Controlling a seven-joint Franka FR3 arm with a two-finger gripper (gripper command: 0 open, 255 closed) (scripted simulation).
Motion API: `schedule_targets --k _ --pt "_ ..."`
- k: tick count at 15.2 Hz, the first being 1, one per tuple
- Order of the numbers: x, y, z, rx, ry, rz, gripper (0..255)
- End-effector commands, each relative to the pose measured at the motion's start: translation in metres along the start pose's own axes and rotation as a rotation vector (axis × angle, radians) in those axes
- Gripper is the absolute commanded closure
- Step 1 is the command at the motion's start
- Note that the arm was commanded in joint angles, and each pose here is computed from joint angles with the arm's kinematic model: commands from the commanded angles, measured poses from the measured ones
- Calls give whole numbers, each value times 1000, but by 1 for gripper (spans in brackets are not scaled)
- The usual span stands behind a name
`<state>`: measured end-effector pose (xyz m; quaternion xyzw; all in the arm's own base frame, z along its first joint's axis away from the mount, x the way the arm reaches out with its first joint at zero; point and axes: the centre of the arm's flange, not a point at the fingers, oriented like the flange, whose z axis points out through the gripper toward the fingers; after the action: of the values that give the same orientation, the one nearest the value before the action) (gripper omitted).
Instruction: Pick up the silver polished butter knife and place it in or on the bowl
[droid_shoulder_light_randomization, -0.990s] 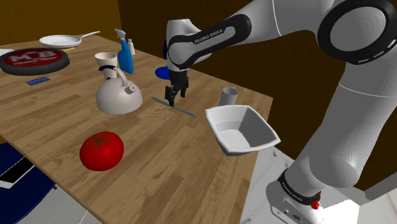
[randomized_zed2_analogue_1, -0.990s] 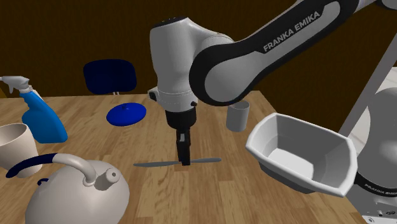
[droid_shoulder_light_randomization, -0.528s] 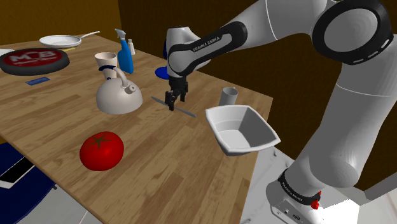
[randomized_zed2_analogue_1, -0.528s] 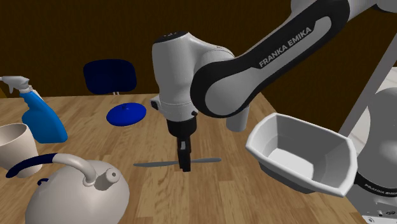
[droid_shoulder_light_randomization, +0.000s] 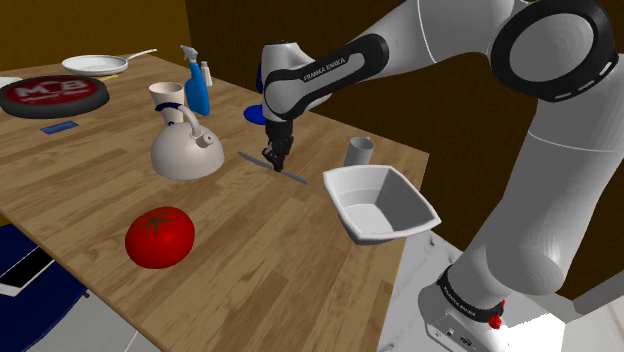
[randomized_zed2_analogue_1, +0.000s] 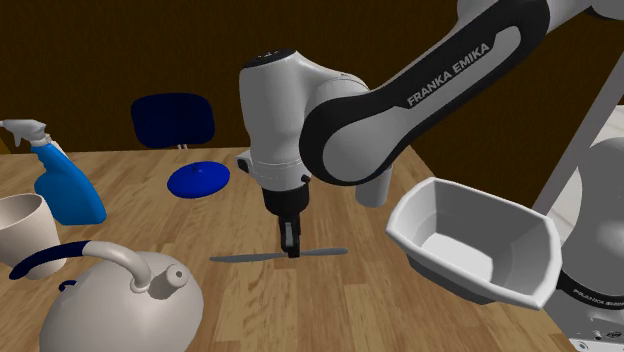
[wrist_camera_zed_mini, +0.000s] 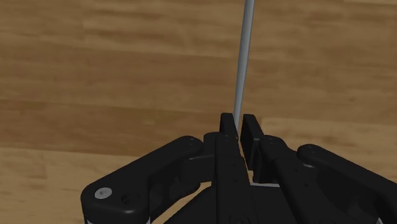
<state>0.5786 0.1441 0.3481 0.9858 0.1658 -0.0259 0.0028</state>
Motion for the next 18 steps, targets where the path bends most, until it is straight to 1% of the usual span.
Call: schedule_targets --k 1,6,18 --pt "0 0 0 0 0 0 255" --pt "0 0 0 0 0 0 255" --pt "-3 0 -63 0 0 0 255"
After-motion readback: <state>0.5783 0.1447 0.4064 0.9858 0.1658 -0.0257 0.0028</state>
